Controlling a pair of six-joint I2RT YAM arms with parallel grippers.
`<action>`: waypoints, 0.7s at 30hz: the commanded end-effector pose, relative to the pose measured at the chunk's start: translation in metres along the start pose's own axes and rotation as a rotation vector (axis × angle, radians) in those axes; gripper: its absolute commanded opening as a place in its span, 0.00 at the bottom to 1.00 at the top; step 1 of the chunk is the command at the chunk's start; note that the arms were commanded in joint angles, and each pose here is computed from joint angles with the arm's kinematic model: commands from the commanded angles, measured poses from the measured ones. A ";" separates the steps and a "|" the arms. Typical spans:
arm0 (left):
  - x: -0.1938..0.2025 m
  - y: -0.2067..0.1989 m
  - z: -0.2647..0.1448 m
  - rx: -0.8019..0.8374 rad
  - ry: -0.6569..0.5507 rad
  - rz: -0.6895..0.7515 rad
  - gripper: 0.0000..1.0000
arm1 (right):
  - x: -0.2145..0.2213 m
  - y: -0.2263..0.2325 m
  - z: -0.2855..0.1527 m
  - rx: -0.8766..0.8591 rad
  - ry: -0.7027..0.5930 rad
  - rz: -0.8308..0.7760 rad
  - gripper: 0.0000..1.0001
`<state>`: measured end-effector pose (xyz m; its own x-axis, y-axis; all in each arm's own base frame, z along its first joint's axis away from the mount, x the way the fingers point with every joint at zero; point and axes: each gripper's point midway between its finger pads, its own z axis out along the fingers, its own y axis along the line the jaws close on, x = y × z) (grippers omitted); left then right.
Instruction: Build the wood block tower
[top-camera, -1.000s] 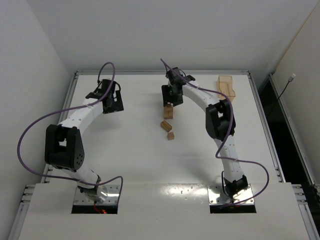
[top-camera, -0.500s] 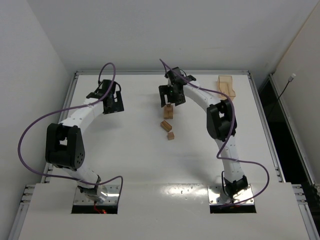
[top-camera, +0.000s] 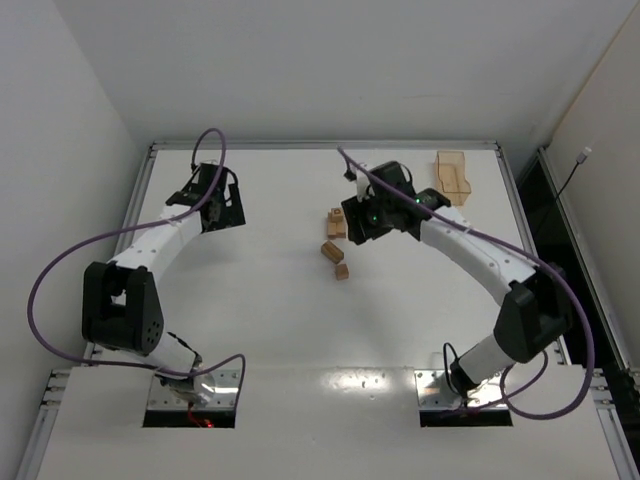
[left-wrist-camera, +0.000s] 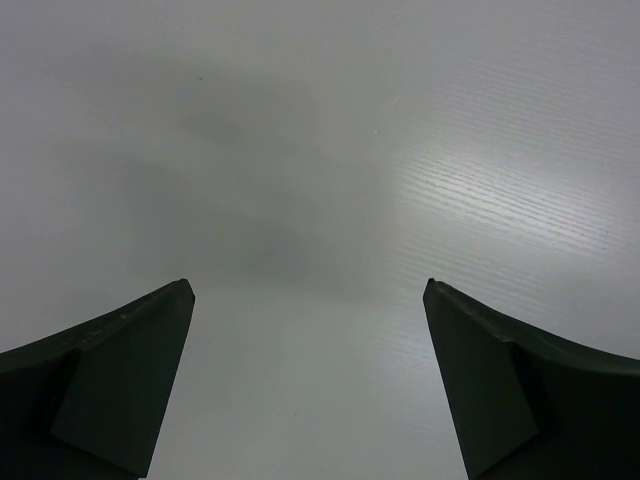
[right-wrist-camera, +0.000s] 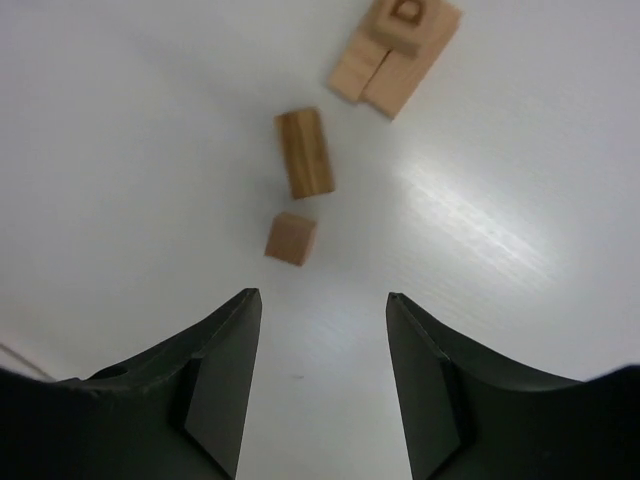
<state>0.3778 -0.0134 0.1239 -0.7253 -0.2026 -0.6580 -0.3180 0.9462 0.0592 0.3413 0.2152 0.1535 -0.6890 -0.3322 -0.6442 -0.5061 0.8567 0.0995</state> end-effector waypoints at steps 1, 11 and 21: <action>-0.017 0.003 -0.013 0.022 -0.068 -0.045 1.00 | 0.043 0.034 0.014 -0.076 0.061 -0.025 0.50; -0.027 0.013 -0.020 -0.013 -0.109 -0.104 1.00 | 0.063 0.034 0.069 0.100 0.210 0.057 0.56; -0.021 0.016 -0.019 -0.027 -0.102 -0.100 1.00 | 0.076 0.037 0.096 0.120 0.288 0.075 0.54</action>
<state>0.3719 -0.0058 0.1405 -0.6703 -0.2386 -0.7027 -0.3663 0.9299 0.0336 0.3089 0.2513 0.0252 -0.8499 -0.3811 -0.3639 -0.4215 0.9061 0.0355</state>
